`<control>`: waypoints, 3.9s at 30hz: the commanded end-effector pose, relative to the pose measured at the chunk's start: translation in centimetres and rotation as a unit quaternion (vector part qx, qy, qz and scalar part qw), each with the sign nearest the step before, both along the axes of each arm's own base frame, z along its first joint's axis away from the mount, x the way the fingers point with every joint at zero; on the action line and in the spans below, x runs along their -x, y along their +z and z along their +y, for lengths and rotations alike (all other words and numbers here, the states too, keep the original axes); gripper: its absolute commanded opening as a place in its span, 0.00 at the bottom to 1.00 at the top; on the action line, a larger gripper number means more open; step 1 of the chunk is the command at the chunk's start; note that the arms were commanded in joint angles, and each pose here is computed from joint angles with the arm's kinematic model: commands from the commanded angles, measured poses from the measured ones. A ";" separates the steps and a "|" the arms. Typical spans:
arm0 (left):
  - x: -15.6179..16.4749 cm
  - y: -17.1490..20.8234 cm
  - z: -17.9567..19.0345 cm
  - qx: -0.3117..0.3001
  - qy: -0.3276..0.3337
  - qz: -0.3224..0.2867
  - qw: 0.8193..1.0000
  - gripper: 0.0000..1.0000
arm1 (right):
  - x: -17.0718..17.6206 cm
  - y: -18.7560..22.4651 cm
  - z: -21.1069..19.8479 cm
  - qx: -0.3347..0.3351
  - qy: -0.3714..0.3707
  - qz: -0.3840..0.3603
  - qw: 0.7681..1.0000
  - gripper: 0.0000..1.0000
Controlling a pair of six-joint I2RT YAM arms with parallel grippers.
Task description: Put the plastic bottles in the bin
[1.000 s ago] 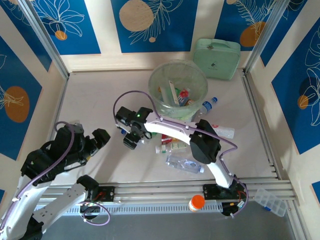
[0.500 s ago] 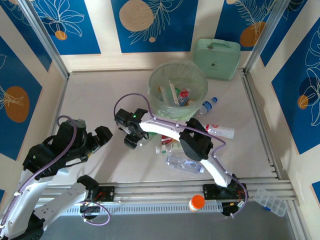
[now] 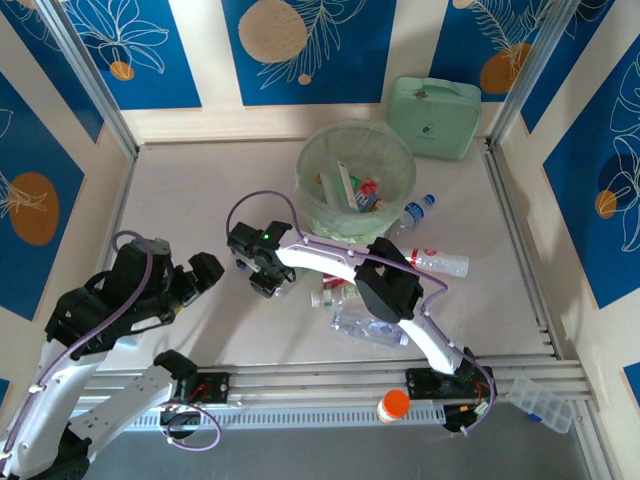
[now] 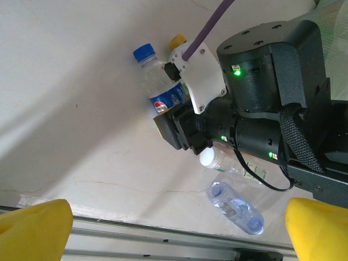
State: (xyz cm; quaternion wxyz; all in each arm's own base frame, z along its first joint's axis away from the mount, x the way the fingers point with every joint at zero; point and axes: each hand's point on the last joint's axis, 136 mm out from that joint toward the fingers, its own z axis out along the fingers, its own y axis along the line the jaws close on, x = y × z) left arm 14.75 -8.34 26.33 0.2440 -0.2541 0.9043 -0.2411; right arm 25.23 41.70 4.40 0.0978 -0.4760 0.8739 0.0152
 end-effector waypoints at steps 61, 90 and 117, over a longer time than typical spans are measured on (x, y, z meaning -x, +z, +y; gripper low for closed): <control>-1.9 2.1 -4.2 0.068 -0.080 -0.048 0.993 0.99 | -12.9 21.6 -22.3 -0.183 -0.424 -0.135 0.877 0.53; -1.0 4.1 -1.1 0.041 -0.031 -0.085 0.995 0.99 | -0.3 33.3 -8.9 -0.301 -0.043 -0.230 0.925 0.69; 1.5 3.2 1.2 0.100 0.050 -0.082 0.990 0.99 | -6.7 8.3 0.0 -0.061 -0.131 -0.106 0.984 1.00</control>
